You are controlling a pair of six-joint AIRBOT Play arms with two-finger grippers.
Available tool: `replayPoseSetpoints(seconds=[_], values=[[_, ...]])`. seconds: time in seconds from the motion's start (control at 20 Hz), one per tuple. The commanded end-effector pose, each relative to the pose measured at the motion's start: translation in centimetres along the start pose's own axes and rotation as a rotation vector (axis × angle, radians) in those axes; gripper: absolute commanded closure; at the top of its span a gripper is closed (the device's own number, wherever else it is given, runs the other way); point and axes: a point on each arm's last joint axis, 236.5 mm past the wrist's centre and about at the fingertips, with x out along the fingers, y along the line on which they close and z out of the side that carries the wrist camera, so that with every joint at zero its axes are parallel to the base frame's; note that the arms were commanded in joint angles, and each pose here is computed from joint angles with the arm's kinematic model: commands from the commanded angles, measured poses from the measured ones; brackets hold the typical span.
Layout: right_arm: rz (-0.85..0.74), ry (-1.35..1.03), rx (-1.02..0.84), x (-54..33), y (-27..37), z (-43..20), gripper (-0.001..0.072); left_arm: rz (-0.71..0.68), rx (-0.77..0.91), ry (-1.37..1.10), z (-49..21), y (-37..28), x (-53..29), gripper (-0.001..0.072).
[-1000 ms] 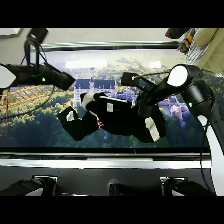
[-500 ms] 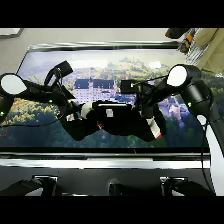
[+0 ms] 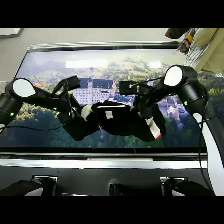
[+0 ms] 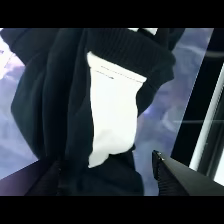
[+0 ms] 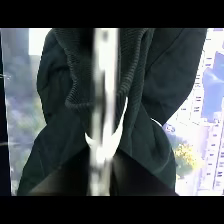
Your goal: Fold the clothes and pants, and hang the long-sleeved shirts on hangers.
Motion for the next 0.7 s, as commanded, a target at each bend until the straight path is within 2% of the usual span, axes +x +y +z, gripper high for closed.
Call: replayPoseSetpoints(seconds=[0.0, 0.2, 0.25, 0.35, 0.4, 0.55, 0.65], values=[[0.01, -0.021, 0.004, 0.1, 0.2, 0.5, 0.0663, 0.005, 0.073, -0.001, -0.2, 0.9, 1.4, 0.0096], [0.012, -0.025, 0.005, 0.0, 0.2, 0.6, 0.0663, 0.004, 0.061, 0.004, -0.5, 1.7, 2.5, 0.0117], [0.011, -0.026, 0.005, 0.0, 0.2, 0.6, 0.0663, -0.001, 0.057, 0.008, -0.6, 1.7, 2.7, 0.0228], [0.011, -0.026, 0.005, 0.0, 0.2, 0.6, 0.0663, -0.006, 0.053, 0.012, -0.8, 1.8, 3.0, 0.0554], [0.011, -0.026, 0.006, 0.0, 0.2, 0.6, 0.0662, -0.005, 0.058, 0.011, -0.8, 1.8, 3.0, 0.0675], [0.017, -0.055, 0.093, 0.0, 0.3, 1.3, 0.0661, -0.004, 0.06, 0.01, -0.8, 1.8, 2.9, 0.0678], [0.006, -0.039, 0.123, -0.2, 0.2, 0.9, 0.0584, -0.001, 0.063, 0.008, -0.7, 1.8, 2.7, 0.0679]])
